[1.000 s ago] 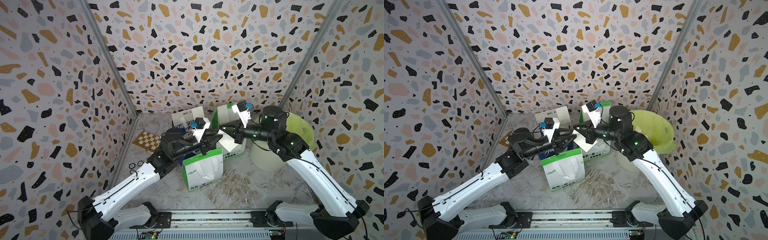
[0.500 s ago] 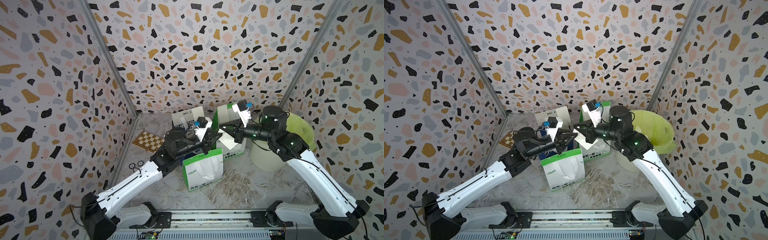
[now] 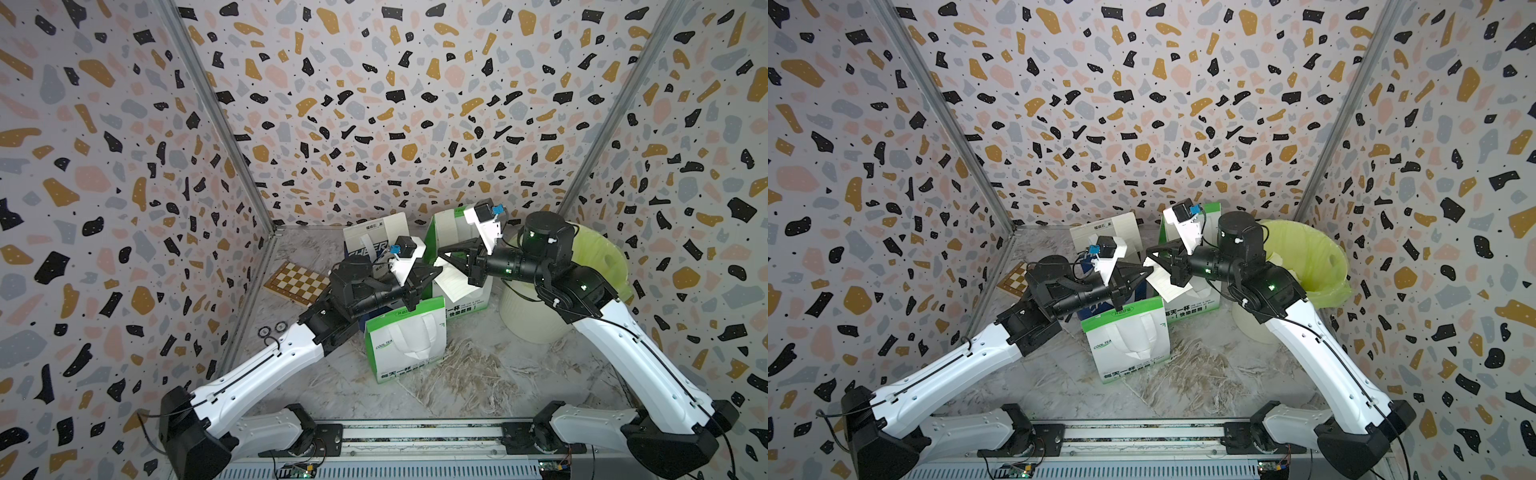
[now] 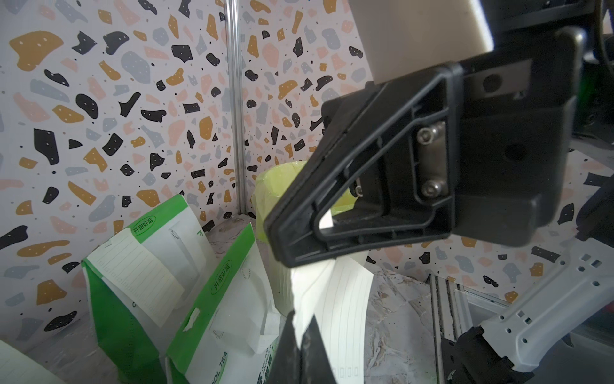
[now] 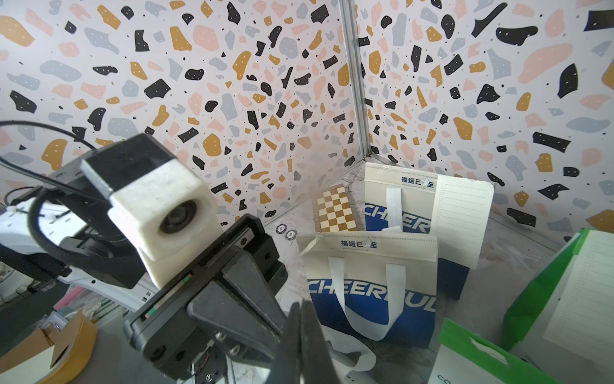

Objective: Shred takeout receipts and throw away
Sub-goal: Shred the takeout receipt.

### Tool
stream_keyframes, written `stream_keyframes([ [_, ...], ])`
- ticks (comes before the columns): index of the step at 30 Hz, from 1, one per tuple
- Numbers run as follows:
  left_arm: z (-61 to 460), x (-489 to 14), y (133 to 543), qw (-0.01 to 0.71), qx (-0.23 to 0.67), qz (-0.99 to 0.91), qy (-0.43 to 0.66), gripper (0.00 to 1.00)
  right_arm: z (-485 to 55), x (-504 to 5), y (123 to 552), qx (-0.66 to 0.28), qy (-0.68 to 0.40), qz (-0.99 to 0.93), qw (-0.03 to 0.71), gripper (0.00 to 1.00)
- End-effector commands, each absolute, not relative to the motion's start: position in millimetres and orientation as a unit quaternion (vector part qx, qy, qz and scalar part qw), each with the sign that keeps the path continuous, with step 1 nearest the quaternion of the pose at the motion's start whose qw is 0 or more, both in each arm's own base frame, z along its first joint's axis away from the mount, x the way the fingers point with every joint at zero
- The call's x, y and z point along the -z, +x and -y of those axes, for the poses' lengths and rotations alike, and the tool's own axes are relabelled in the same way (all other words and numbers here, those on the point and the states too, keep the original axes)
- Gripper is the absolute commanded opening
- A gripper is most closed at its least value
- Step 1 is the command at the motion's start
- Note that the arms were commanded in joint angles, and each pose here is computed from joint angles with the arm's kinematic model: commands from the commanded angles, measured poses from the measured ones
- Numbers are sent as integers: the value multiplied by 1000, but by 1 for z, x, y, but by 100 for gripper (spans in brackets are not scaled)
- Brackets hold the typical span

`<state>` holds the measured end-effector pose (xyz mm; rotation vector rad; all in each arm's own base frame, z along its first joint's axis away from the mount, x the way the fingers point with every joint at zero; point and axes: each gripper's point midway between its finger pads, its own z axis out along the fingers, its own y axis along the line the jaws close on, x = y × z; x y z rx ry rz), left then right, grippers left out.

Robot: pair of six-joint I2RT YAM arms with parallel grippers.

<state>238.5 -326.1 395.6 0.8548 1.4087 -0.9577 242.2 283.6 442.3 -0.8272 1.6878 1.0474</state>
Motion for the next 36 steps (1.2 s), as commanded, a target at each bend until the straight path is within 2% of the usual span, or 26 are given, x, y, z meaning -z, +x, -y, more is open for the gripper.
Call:
stream_keyframes([
  [1, 317, -423, 221, 607, 397, -563, 395, 0, -271, -455, 236, -405, -342, -688, 495, 33],
  [3, 313, -420, 209, 598, 392, -557, 423, 0, -266, -454, 235, -392, -347, -691, 498, 51],
  [4, 312, -420, 202, 593, 393, -550, 438, 0, -264, -454, 233, -392, -351, -689, 498, 56],
  [9, 309, -402, 169, 535, 401, -540, 511, 0, -266, -457, 215, -435, -387, -664, 469, 66],
  [12, 307, -385, 159, 486, 401, -559, 539, 0, -271, -453, 203, -453, -415, -653, 442, 68],
  [17, 304, -372, 152, 448, 395, -572, 563, 0, -279, -446, 183, -490, -455, -634, 389, 69],
  [24, 303, -369, 151, 440, 387, -573, 572, 0, -281, -438, 167, -503, -482, -619, 361, 64],
  [32, 301, -368, 153, 442, 378, -578, 573, 0, -278, -436, 156, -498, -497, -612, 362, 70],
  [36, 302, -372, 155, 452, 375, -574, 572, 0, -288, -416, 155, -479, -505, -632, 341, 66],
])
